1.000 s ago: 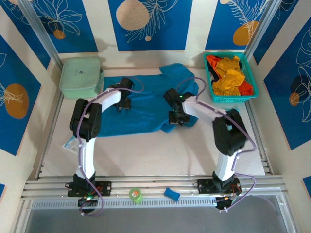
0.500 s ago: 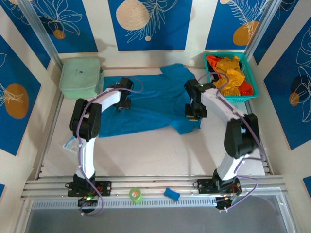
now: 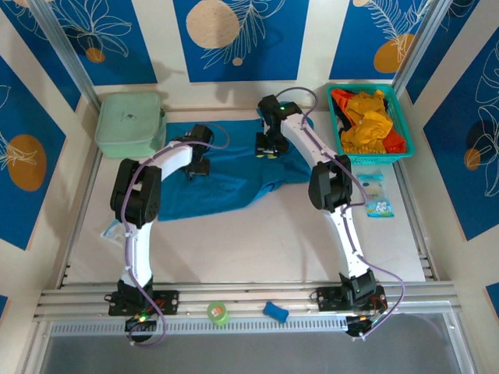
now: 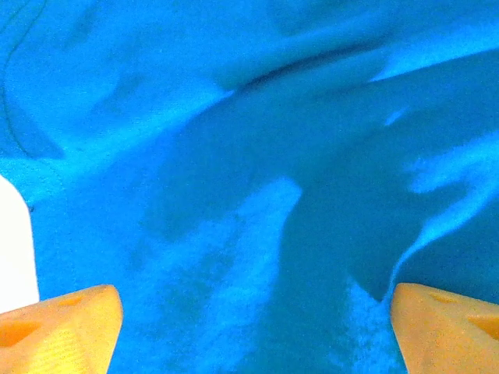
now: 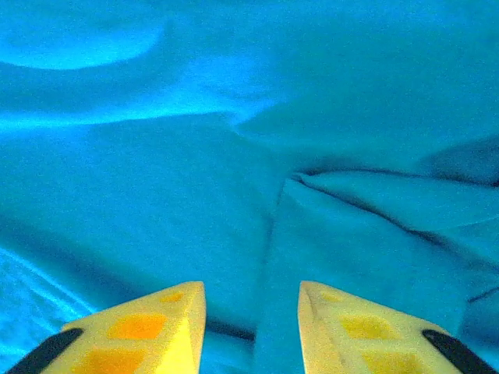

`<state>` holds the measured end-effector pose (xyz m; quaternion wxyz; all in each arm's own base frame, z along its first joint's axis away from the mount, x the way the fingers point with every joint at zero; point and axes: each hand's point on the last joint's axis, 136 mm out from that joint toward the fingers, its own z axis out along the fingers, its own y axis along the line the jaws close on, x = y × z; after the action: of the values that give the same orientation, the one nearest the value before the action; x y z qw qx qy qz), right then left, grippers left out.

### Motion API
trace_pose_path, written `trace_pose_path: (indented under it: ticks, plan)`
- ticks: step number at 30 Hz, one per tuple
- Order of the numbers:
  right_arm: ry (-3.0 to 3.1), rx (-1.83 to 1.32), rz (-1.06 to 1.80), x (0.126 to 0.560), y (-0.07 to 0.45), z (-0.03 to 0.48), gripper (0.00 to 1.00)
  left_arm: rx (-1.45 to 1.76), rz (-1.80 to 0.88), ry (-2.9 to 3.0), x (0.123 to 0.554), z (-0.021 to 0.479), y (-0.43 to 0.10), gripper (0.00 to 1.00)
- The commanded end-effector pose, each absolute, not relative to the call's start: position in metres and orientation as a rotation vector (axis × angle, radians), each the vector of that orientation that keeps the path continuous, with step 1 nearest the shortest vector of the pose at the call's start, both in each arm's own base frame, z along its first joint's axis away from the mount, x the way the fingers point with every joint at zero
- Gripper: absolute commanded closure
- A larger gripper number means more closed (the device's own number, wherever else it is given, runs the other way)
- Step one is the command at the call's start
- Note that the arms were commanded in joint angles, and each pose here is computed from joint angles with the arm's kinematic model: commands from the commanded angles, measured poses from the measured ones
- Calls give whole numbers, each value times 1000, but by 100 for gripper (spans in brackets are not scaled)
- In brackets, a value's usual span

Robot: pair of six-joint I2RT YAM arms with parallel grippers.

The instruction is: Fold and stack the t-shirts

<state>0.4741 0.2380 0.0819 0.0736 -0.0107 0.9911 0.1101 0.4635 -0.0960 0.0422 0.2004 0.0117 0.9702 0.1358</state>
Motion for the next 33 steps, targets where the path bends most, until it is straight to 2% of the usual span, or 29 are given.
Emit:
trace_pose_path:
  ticks: [1,7,12,17,23,26,30,33]
  plan:
    - [3029,-34,358,449,240,100,56,65,357,2717,453,64,-98,9]
    - [2942,98,320,420,201,128,49,168,333,2664,442,97,-125,7]
    - [2933,280,482,403,173,107,49,203,298,2619,432,121,-142,6]
    - [2930,287,615,421,183,85,51,212,299,2605,427,129,-147,6]
    - [2957,311,540,447,181,62,52,218,320,2610,420,127,-144,6]
    - [2970,315,575,451,185,56,62,216,331,2611,418,127,-142,6]
    - [2953,287,628,451,200,66,91,214,334,2605,419,130,-142,6]
    - [2929,234,625,449,213,82,97,215,325,2600,419,133,-143,6]
